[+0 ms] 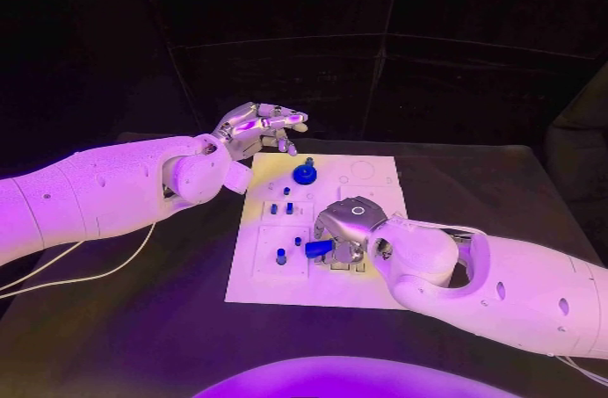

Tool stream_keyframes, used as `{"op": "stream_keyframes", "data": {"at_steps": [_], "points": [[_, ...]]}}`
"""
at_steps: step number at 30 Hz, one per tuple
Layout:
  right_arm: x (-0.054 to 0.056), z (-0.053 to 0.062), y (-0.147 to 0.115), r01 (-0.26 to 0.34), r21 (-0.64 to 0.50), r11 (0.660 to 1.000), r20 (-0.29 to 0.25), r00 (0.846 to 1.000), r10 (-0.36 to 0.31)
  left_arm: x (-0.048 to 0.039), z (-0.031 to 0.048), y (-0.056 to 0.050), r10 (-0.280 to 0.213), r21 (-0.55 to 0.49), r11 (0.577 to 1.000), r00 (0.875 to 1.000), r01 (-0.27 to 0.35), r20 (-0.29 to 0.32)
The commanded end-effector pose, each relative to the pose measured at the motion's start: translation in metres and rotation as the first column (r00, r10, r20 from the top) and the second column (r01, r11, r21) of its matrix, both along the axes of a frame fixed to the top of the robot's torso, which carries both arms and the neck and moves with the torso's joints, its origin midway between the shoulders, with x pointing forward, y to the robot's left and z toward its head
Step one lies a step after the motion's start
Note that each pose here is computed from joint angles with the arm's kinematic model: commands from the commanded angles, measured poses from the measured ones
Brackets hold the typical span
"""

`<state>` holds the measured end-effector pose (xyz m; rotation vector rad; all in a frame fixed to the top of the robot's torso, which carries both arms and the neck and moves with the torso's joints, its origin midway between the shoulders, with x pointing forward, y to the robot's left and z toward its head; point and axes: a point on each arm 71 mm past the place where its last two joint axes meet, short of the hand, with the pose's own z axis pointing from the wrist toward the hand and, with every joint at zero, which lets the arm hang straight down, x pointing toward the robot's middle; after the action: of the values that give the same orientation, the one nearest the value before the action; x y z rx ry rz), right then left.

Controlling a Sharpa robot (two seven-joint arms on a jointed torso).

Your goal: Assemble the parts on the task board

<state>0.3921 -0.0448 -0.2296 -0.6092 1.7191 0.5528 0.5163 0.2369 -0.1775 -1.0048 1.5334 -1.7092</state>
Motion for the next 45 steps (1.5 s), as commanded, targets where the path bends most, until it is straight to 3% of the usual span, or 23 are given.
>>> {"op": "stream_keyframes", "data": {"at_steps": [1, 20, 31, 38, 45], "points": [[0.002, -0.003, 0.000, 0.005, -0.050, 0.999, -0.027, 1.000, -0.006, -0.0005, 0.0013, -0.002, -0.016, -0.004, 1.000, 1.000, 0.016, 0.005], [0.004, -0.005, 0.003, 0.009, -0.082, 0.997, -0.022, 1.000, -0.010, -0.0001, 0.0011, -0.002, -0.017, -0.002, 1.000, 1.000, 0.017, 0.003], [0.003, 0.005, 0.001, 0.006, 0.049, 0.999, 0.042, 0.999, -0.008, -0.0001, 0.0012, -0.002, -0.015, -0.003, 1.000, 1.000, 0.015, 0.005], [0.001, 0.012, -0.012, -0.081, 0.141, 0.987, 0.057, 0.996, 0.073, 0.0000, 0.0011, -0.001, -0.013, -0.002, 1.000, 1.000, 0.013, 0.005], [0.006, 0.022, -0.030, -0.199, 0.141, 0.970, 0.006, 0.980, 0.201, 0.0001, -0.0006, 0.000, -0.005, 0.004, 1.000, 1.000, 0.005, 0.003]]}}
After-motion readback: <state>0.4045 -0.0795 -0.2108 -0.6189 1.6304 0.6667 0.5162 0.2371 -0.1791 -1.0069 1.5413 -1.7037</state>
